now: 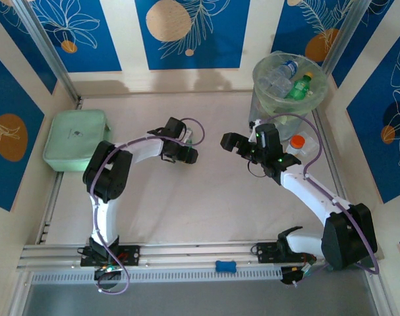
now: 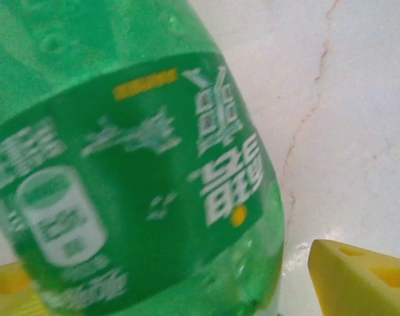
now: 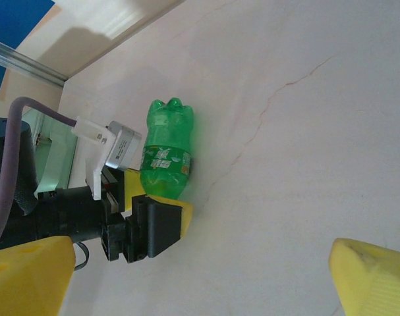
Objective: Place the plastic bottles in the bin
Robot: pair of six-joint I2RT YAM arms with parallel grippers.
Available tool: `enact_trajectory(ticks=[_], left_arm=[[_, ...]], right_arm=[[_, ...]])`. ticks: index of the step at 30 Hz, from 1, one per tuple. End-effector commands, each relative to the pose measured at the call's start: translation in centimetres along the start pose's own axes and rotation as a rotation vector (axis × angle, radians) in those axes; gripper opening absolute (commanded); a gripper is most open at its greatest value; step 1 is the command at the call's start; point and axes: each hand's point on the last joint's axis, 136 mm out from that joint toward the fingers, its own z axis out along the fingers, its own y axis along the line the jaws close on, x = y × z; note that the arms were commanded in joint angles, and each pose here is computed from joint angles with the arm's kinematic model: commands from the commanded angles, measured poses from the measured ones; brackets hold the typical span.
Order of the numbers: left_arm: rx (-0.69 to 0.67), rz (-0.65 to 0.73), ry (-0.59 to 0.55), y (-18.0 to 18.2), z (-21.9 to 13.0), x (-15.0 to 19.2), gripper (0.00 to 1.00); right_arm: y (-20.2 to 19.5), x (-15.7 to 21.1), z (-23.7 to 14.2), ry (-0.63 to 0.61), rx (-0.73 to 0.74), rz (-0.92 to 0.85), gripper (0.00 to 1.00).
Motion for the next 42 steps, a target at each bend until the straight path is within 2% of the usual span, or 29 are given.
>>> enact_trajectory(ticks=[1, 8, 10, 14, 20, 26, 30, 37, 42], left_arm=[[-0.071, -0.030, 0.018, 1.4, 0.7, 0.1, 0.79], [-0.108, -0.052, 0.018, 2.0, 0.9, -0.2, 0.66], [-0.113, -0.055, 0.020, 2.0, 1.0, -0.3, 0.57], [-0.117, -0.063, 0.015, 2.1, 0.8, -0.4, 0.48], [-0.111, -0.074, -0.011, 1.9, 0.2, -0.6, 0.29], [0.002, -0.053, -0.190, -0.9, -3.5, -2.4, 0.26], [0.130, -0.038, -0.291, -3.9, -6.4, -3.3, 0.26], [0.393, -0.045, -0.372, -9.2, -9.5, -2.8, 0.27], [0.505, -0.045, -0.374, -12.2, -11.0, -1.9, 0.27]], right_arm=[[0.6, -0.6, -0.3, -0.015, -0.005, 0.000, 0.99], [0.5, -0.5, -0.1, -0.009, -0.002, 0.004, 0.99], [0.5, -0.5, -0.2, -0.010, -0.002, 0.004, 0.99], [0.4, -0.5, -0.2, -0.011, 0.002, 0.003, 0.99], [0.4, -0.2, 0.0, 0.002, -0.006, 0.013, 0.99], [1.2, 0.0, 0.2, 0.020, -0.045, 0.024, 0.99], [2.4, -0.1, 0.6, 0.029, -0.100, 0.020, 0.99], [5.4, 0.2, 1.2, 0.070, -0.234, -0.011, 1.00], [7.0, 0.9, 1.7, 0.096, -0.299, -0.044, 1.00]])
